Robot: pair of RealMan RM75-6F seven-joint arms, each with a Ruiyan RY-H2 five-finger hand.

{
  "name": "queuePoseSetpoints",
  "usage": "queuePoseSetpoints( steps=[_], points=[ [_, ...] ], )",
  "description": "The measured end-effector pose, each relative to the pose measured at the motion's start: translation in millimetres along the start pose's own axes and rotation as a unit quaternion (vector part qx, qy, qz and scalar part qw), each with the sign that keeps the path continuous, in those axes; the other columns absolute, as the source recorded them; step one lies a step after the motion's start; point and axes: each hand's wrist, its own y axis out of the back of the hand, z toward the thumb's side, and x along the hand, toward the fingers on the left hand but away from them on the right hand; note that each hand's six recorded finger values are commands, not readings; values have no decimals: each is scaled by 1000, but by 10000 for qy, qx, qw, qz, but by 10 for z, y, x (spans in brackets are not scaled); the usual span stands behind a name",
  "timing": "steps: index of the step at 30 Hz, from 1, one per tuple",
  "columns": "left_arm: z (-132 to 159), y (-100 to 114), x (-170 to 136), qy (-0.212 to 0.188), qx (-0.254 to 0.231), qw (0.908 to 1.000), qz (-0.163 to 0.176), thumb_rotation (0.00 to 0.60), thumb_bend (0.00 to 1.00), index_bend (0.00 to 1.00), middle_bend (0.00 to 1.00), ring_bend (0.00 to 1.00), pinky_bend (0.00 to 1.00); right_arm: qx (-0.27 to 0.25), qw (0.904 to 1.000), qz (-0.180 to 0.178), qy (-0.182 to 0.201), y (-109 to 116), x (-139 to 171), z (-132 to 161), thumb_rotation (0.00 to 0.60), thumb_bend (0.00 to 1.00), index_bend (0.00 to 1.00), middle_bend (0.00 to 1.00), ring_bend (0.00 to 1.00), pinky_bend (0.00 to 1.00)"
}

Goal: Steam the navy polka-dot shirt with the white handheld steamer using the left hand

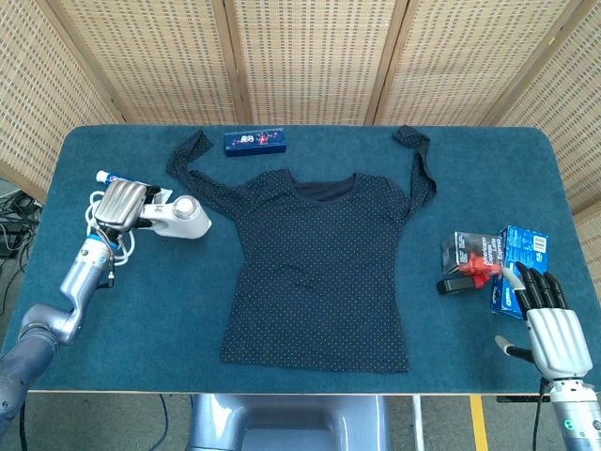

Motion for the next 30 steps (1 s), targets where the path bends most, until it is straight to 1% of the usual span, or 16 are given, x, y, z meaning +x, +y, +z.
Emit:
queuePoseSetpoints(
  steps=[4, 10, 13, 14, 15, 16, 17, 19, 20, 21, 22, 24, 25, 26, 28, 30],
  points=[
    [-81, -110, -11, 206, -65, 9997, -146, 600, 612, 1000, 910, 847, 985, 8, 10000, 23, 23, -17, 3, 24, 600, 0, 26, 0, 0, 0],
    [-56, -281, 10, 325, -95, 9989, -337, 600, 612, 1000, 903, 844, 981, 7, 10000, 60, 14, -36, 5, 27, 600, 0, 26, 0, 0, 0],
    [-29, -351, 31, 375, -110, 9984, -409, 600, 605, 999, 885, 825, 965, -2, 10000, 74, 13, -41, 0, 23, 600, 0, 26, 0, 0, 0],
    [-16, -369, 38, 387, -126, 9983, -422, 600, 579, 976, 858, 801, 940, -4, 10000, 76, 14, -41, -2, 22, 600, 0, 26, 0, 0, 0],
    [6, -391, 48, 396, -156, 9982, -430, 600, 542, 941, 826, 776, 912, -5, 10000, 78, 12, -41, -4, 20, 600, 0, 26, 0, 0, 0],
    [21, -403, 55, 398, -178, 9981, -432, 600, 462, 868, 764, 732, 864, -8, 10000, 79, 10, -40, -4, 18, 600, 0, 26, 0, 0, 0],
    [39, -416, 60, 395, -196, 9981, -434, 600, 323, 749, 669, 669, 787, -15, 10000, 78, 5, -39, -4, 14, 600, 0, 26, 0, 0, 0],
    [63, -447, 66, 394, -207, 9979, -463, 600, 114, 586, 540, 586, 676, -26, 10000, 72, -5, -33, -4, 7, 600, 0, 26, 0, 0, 0],
    [67, -462, 67, 400, -209, 9978, -495, 600, 35, 508, 478, 540, 612, -32, 10000, 70, -8, -30, -4, 4, 600, 0, 26, 0, 0, 0],
    [68, -485, 69, 412, -211, 9974, -551, 600, 10, 467, 442, 509, 570, -41, 10000, 66, -9, -27, -3, 2, 600, 0, 26, 0, 0, 0],
    [69, -504, 70, 422, -208, 9971, -599, 600, 0, 403, 380, 447, 484, -48, 10000, 65, -6, -25, -2, 3, 600, 0, 26, 0, 0, 0],
    [73, -535, 71, 421, -178, 9966, -687, 600, 0, 294, 253, 311, 288, -57, 10000, 66, 12, -21, 3, 11, 600, 0, 26, 0, 0, 0],
    [80, -540, 70, 404, -171, 9966, -702, 600, 0, 225, 165, 215, 154, -60, 10000, 71, 20, -22, 6, 14, 600, 0, 26, 0, 0, 0],
    [87, -545, 67, 386, -182, 9965, -713, 600, 0, 164, 86, 131, 57, -66, 9999, 76, 29, -23, 9, 19, 600, 0, 26, 0, 0, 0],
    [100, -571, 51, 350, -259, 9960, -783, 600, 0, 85, 14, 37, 3, -72, 9999, 76, 35, -20, 13, 22, 600, 0, 26, 0, 0, 0],
    [105, -594, 23, 297, -313, 9953, -868, 600, 0, 25, 0, 2, 0, -83, 9999, 73, 38, -16, 16, 24, 600, 0, 26, 0, 0, 0]
  ],
)
